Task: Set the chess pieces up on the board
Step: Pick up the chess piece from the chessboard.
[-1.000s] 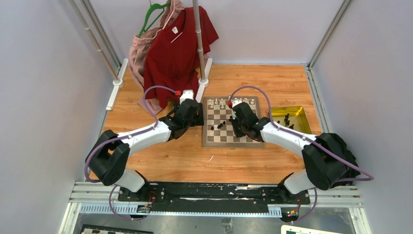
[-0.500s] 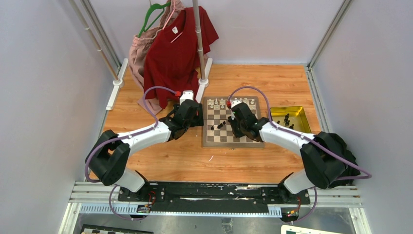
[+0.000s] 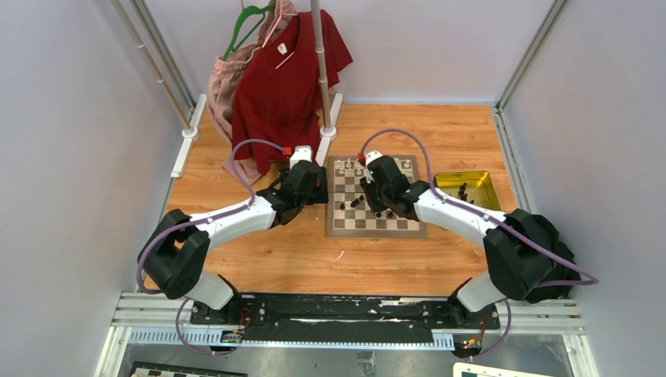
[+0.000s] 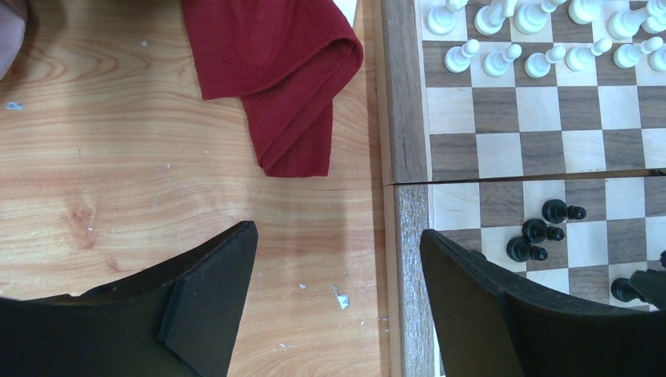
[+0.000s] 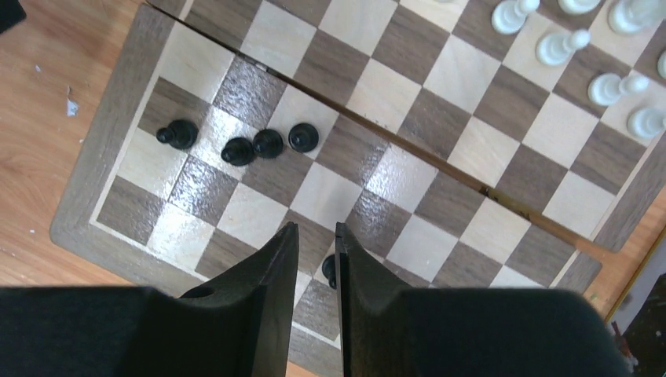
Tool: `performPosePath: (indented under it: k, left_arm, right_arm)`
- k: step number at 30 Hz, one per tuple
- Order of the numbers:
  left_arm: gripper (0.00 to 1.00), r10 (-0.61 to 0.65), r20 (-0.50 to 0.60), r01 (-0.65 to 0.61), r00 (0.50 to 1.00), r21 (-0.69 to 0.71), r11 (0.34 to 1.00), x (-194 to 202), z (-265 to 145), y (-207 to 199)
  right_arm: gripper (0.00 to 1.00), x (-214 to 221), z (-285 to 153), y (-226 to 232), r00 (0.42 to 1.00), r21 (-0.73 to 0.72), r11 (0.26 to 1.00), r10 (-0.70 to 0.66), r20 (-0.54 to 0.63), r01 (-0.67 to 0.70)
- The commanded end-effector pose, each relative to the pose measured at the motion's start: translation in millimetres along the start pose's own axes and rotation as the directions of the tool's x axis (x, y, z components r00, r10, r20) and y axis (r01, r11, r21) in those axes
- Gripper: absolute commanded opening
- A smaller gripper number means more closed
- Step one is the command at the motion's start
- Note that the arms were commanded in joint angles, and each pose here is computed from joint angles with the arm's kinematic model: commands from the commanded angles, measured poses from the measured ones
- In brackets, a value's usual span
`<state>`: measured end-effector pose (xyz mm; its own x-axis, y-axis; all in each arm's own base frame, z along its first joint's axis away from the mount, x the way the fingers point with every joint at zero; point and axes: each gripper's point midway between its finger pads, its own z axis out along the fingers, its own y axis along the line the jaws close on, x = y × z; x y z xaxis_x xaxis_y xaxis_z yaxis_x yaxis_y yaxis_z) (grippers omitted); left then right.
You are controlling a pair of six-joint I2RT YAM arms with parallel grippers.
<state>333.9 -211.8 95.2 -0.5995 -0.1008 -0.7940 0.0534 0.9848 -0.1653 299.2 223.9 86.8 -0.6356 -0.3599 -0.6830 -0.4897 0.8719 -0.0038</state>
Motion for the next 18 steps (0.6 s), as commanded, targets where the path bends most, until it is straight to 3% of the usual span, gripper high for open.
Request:
performPosePath:
  k: [1, 18]
  left_arm:
    - [0.82, -0.009, 0.033, 0.009, 0.999, 0.000, 1.000, -7.9, -1.1, -2.6]
    - [0.82, 0.005, 0.041, -0.004, 0.999, -0.008, 1.000, -11.7, -3.0, -0.7]
  right_arm:
    - [0.28, -15.9, 6.8, 4.3, 0.999, 0.004, 0.999, -0.045, 0.014, 0.045]
    - [0.28, -35.3, 39.4, 7.3, 0.997, 0.000, 0.997, -0.083, -0.003, 0.083]
